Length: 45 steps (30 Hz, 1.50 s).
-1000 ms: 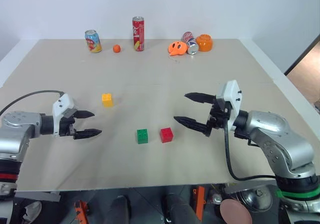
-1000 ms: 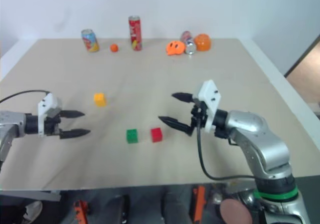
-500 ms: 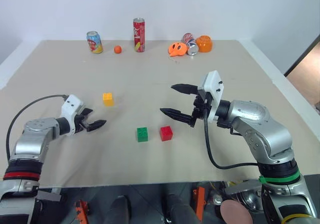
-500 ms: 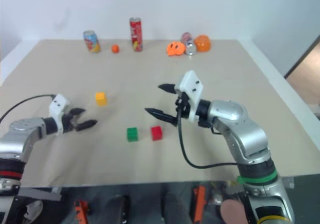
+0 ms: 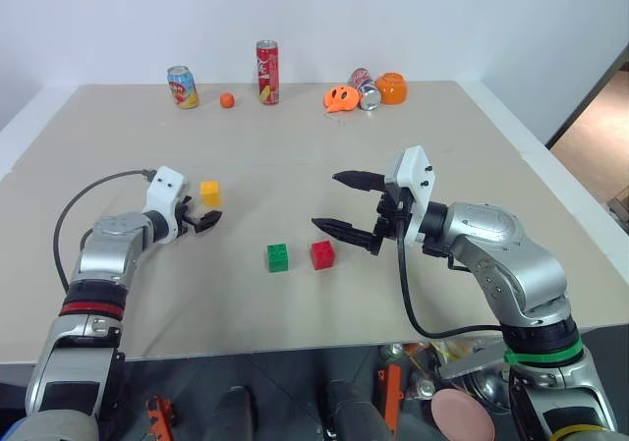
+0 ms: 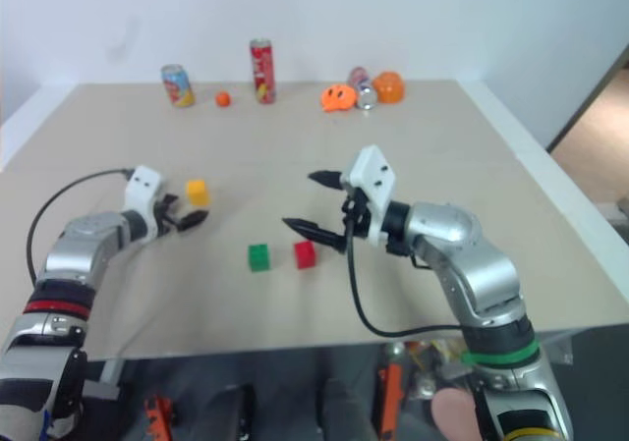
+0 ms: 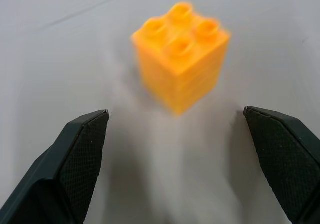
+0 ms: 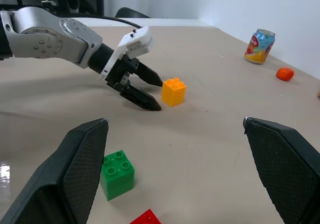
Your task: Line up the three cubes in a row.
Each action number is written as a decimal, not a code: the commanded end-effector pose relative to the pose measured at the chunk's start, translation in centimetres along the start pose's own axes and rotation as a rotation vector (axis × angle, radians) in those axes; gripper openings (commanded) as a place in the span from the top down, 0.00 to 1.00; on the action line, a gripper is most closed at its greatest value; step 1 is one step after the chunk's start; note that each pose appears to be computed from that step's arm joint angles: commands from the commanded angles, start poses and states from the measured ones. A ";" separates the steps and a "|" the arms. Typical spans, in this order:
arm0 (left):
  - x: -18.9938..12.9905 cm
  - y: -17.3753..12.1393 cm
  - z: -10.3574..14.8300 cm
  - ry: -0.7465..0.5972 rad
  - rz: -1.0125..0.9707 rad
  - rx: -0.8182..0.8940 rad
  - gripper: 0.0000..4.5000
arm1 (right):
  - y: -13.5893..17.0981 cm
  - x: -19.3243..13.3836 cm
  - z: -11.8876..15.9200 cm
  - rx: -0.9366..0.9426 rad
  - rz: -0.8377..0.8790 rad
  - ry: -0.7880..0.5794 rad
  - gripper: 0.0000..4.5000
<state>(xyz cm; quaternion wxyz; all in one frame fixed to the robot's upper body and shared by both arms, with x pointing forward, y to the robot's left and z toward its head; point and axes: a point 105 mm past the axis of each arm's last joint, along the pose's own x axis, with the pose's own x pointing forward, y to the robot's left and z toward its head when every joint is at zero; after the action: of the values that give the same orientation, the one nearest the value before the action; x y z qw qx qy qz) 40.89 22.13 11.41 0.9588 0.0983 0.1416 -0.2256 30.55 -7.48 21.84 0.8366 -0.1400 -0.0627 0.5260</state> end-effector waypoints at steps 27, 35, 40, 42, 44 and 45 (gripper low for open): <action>1.9 -3.1 5.1 -0.046 0.052 -0.104 0.17 | -0.1 -0.2 0.9 -0.026 -0.020 -0.047 0.00; 1.5 -2.6 5.1 -0.030 0.088 -0.096 0.70 | -0.3 -0.2 0.8 -0.023 -0.023 -0.047 0.00; 1.5 -2.3 4.8 -0.018 0.103 -0.078 0.70 | -0.4 -0.3 0.8 -0.022 -0.023 -0.047 0.00; 1.6 -2.3 4.8 -0.020 0.098 -0.034 0.70 | -0.4 -0.3 0.8 -0.022 -0.022 -0.046 0.00; 1.4 -2.9 5.8 -0.081 0.027 0.045 0.70 | -0.4 -0.3 0.8 -0.024 -0.019 -0.044 0.00; 1.1 -3.6 6.4 -0.120 -0.042 0.103 0.70 | -0.4 -0.3 0.8 -0.023 -0.017 -0.044 0.00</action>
<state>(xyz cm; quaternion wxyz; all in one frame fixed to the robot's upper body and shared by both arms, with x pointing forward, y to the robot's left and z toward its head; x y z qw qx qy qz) 41.99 17.43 14.50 0.9632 0.0965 0.1278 -0.2160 30.69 -7.59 21.48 0.8399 -0.1286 -0.0638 0.5234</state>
